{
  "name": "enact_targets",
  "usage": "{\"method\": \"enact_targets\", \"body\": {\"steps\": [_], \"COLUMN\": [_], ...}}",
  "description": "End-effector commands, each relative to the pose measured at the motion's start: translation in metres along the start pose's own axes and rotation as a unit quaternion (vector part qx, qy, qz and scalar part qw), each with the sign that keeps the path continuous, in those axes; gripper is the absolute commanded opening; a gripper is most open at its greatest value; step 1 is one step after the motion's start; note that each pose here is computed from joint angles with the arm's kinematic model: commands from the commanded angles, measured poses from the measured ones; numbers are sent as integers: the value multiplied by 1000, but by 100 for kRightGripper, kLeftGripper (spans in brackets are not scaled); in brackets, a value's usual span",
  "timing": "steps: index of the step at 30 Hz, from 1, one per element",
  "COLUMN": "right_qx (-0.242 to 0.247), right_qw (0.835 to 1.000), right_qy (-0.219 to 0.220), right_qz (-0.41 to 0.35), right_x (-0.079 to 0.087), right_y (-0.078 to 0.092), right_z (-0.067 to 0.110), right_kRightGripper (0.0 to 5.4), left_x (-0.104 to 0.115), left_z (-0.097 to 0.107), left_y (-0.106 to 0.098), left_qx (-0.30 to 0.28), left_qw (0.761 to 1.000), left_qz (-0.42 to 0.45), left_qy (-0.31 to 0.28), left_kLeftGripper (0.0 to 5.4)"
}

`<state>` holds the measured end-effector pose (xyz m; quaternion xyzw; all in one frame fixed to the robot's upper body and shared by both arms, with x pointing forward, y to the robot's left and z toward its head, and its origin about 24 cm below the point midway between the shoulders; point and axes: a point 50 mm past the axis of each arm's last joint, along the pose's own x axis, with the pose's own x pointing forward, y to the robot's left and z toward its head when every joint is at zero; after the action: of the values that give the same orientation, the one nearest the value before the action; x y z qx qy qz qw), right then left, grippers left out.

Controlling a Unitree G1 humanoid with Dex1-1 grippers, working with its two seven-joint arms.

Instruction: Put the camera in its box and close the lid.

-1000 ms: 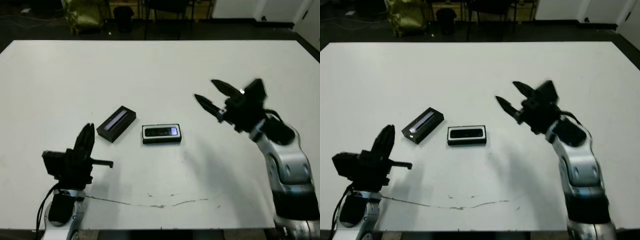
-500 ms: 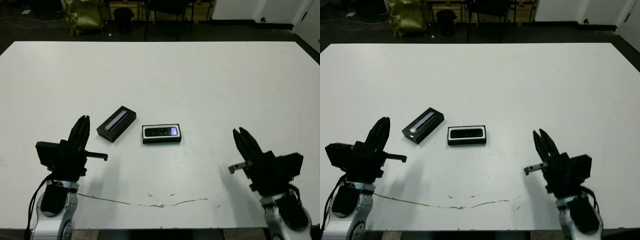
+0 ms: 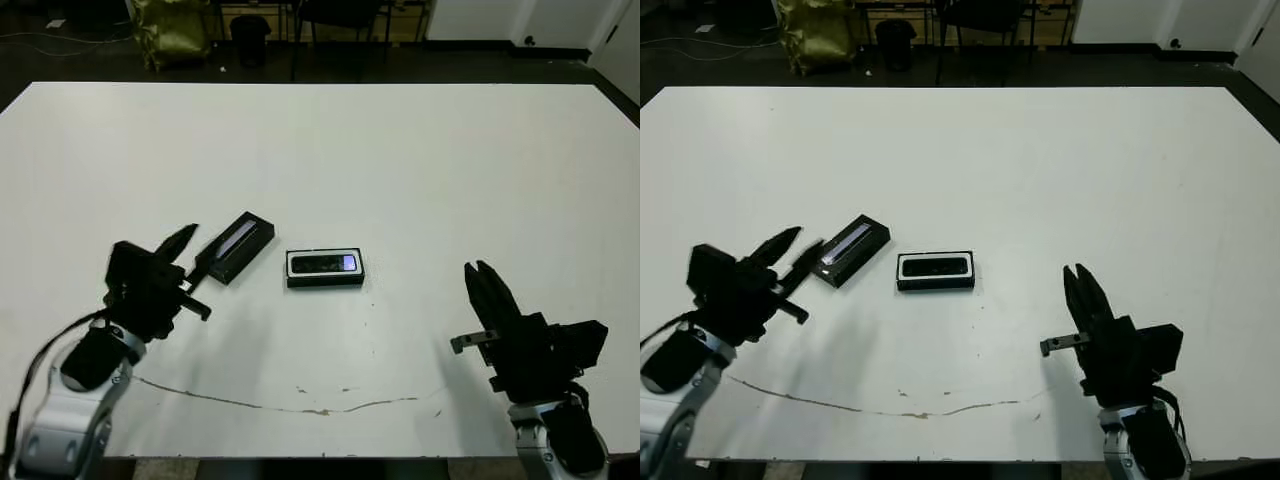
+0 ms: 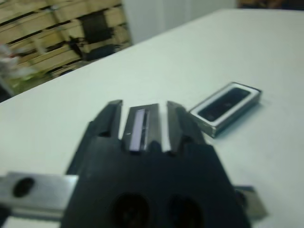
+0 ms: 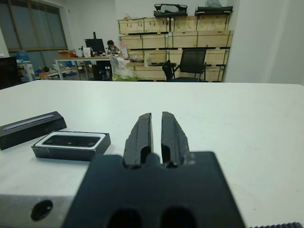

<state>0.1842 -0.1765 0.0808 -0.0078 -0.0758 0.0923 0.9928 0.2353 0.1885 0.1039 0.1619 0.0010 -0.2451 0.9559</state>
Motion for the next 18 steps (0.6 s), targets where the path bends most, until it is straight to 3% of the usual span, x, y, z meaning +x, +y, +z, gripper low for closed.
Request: {"method": "enact_targets", "body": {"steps": [1, 10, 18], "right_qx": [0, -4, -4], "right_qw": [1000, 1000, 999], "right_qy": [18, 30, 33], "right_qz": [-3, -8, -4], "right_x": [-3, -4, -5], "right_y": [-2, -1, -2], "right_z": [-5, -7, -9], "right_kRightGripper": [0, 0, 0], "left_x": [3, 14, 19], "left_z": [-10, -19, -27], "left_y": [0, 7, 4], "left_qx": [-3, -8, -66], "left_qw": [1000, 998, 992], "left_qz": [-6, 38, 91], "left_qy": [25, 40, 51], "left_kLeftGripper": [307, 527, 538]}}
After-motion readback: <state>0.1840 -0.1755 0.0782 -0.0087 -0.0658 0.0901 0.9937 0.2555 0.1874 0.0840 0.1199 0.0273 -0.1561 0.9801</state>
